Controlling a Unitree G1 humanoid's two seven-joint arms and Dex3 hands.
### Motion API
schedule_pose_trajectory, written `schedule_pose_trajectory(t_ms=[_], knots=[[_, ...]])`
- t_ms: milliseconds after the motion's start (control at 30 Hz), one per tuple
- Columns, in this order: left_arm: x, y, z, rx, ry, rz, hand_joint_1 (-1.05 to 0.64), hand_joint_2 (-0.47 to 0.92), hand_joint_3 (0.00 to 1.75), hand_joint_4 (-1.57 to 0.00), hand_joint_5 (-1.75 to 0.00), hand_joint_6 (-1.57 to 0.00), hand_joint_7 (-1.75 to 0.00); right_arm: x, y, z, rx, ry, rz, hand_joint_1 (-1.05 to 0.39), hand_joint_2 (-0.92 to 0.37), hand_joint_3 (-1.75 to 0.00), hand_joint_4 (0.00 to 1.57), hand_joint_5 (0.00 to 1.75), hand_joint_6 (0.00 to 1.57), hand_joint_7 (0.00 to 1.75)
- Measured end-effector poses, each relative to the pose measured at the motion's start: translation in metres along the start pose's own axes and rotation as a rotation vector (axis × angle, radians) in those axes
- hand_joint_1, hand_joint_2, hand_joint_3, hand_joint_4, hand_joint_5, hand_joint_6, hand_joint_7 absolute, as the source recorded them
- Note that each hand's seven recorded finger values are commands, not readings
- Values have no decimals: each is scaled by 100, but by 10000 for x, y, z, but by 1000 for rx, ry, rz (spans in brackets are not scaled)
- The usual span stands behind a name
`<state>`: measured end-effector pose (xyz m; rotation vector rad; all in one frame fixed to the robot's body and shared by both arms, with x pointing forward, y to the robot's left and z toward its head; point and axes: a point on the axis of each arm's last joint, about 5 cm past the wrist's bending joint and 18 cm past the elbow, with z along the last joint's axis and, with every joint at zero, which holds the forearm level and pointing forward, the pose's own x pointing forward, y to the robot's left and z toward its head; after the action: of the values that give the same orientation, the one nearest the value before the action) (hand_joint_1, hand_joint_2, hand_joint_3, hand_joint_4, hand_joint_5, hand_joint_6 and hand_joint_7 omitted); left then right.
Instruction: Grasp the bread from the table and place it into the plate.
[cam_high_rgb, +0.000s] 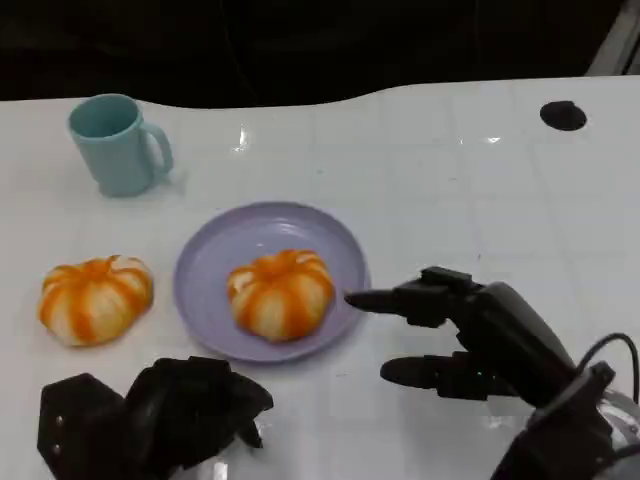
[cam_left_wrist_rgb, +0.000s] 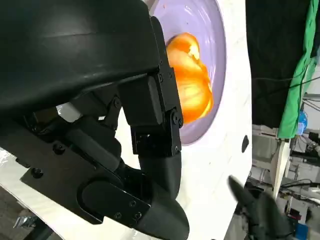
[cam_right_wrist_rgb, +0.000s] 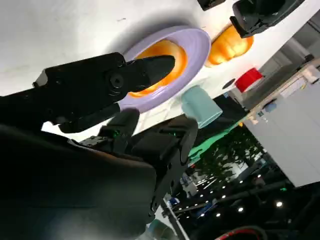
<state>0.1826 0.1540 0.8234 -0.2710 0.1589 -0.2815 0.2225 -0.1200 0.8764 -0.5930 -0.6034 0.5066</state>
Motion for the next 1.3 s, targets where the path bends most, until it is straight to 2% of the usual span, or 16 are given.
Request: schedule_pose_trajectory(t_ms=[33,100,200,300,567,700,800,1067,1300], knots=[[1,1,0,0,0,0,-105,66,20,-92,-150,-156,-34,-33,4,-1,12,-2,-18,-24,-68,-51,67,134,76,86],[3,3,0,1,1,0,-105,67,20,-92,-150,-156,-33,-99,-7,-4,31,-11,-66,-24,-49,-91,68,147,75,104],[4,11,3,3,2,0,-105,67,20,-92,-150,-156,-33,-173,-24,-16,40,-10,-114,-24,-43,-110,69,162,75,115],[6,13,5,3,2,0,-105,66,20,-91,-150,-155,-33,-262,-36,-35,40,8,-133,-25,-42,-114,69,171,74,124],[12,19,11,7,4,-1,-105,67,21,-91,-150,-156,-33,-521,-38,-29,40,90,-154,-31,-47,-116,67,175,64,144],[12,23,13,8,3,-1,-105,66,21,-91,-150,-156,-33,-627,-2,2,37,161,-159,-33,-50,-114,67,175,59,150],[10,28,14,9,4,0,-105,66,21,-90,-150,-156,-33,-665,28,15,33,190,-155,-34,-50,-113,68,175,58,153],[4,44,19,12,5,3,-105,66,21,-90,-150,-156,-33,-697,97,-25,15,217,-177,-34,-52,-115,69,175,54,158],[2,54,17,10,7,6,-105,66,21,-90,-150,-156,-33,-692,140,-87,15,218,-207,-35,-53,-114,72,175,53,163]])
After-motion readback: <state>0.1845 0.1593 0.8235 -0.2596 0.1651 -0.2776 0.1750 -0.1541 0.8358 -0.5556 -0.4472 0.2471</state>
